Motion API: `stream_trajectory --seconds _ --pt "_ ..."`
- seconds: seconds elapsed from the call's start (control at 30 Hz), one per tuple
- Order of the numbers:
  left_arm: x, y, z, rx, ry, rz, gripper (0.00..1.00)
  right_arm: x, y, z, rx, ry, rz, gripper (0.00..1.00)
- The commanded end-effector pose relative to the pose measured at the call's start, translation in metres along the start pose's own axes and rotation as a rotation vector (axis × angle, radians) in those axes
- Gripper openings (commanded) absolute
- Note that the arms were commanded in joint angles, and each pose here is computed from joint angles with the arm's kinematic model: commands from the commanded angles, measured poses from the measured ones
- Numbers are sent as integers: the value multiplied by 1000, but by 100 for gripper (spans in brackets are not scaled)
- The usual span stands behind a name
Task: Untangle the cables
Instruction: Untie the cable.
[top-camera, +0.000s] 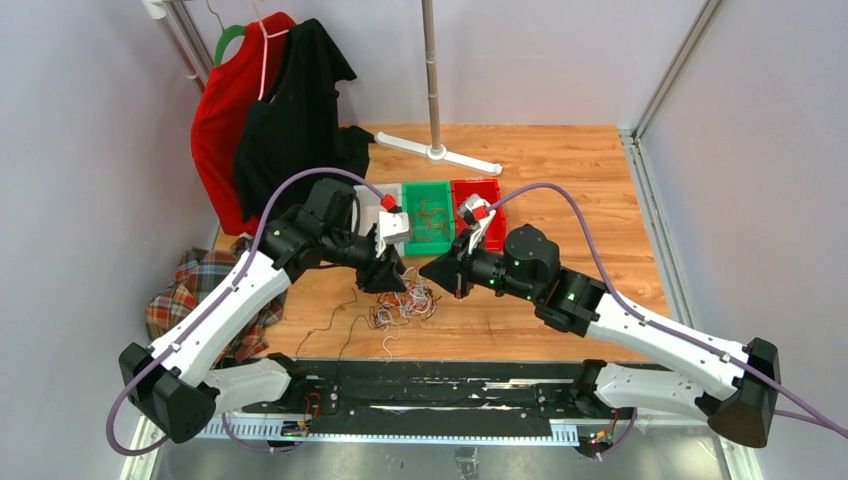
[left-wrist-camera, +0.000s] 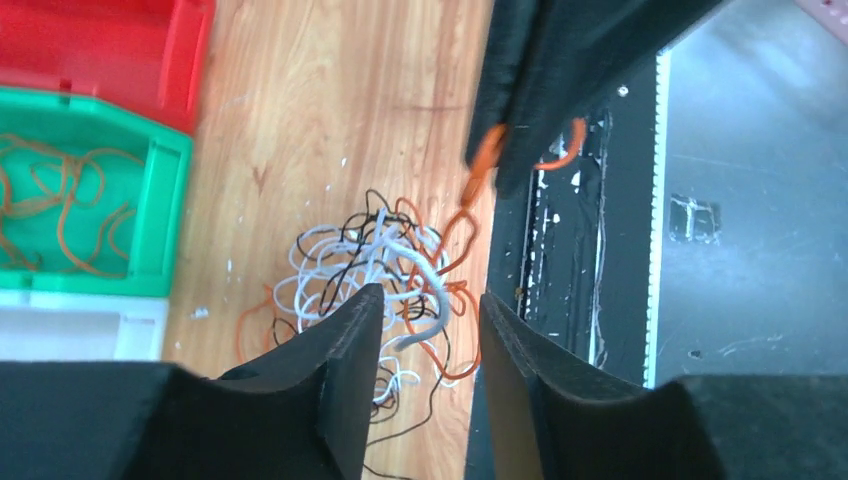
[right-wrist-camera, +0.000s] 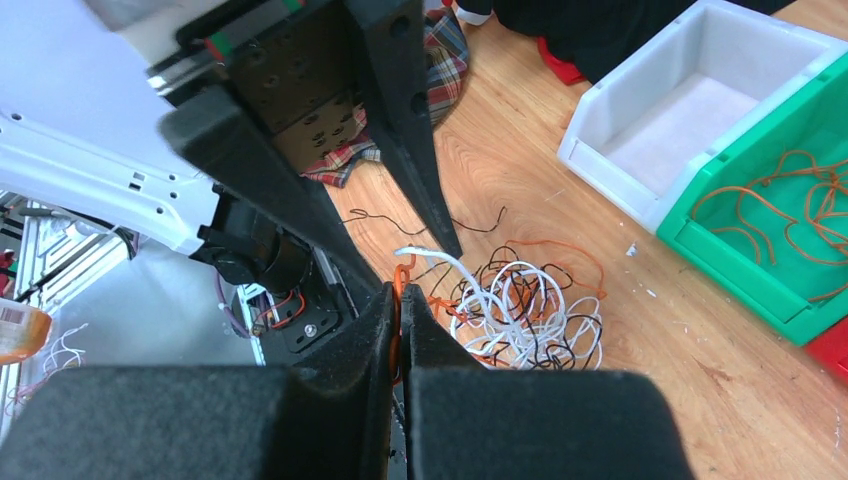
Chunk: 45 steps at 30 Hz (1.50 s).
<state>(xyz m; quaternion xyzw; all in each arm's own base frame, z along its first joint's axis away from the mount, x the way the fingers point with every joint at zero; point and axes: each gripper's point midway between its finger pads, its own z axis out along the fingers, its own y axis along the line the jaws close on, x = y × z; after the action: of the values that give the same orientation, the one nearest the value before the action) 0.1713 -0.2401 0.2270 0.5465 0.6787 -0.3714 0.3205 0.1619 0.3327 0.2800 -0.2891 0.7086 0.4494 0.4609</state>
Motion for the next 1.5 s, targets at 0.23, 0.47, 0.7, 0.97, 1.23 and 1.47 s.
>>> stream_trajectory --seconds 0.23,0.47,0.7,0.97,1.23,1.47 --pt "-18 -24 -2 110 -90 33 39 1 13 2 -62 29 79 1" --pt "20 29 -5 -177 70 68 4 -5 10 -15 -25 26 63 1" --pt "34 67 -18 -419 115 54 1 -11 -1 -49 39 27 62 0" --pt "36 61 -17 -402 107 36 45 -42 6 -73 54 -60 61 1" --pt "-15 -19 -24 -15 -33 84 94 -92 33 -53 -62 -169 68 0" --pt "-22 -28 -10 115 -86 109 89 -136 55 -35 -158 -253 72 1"
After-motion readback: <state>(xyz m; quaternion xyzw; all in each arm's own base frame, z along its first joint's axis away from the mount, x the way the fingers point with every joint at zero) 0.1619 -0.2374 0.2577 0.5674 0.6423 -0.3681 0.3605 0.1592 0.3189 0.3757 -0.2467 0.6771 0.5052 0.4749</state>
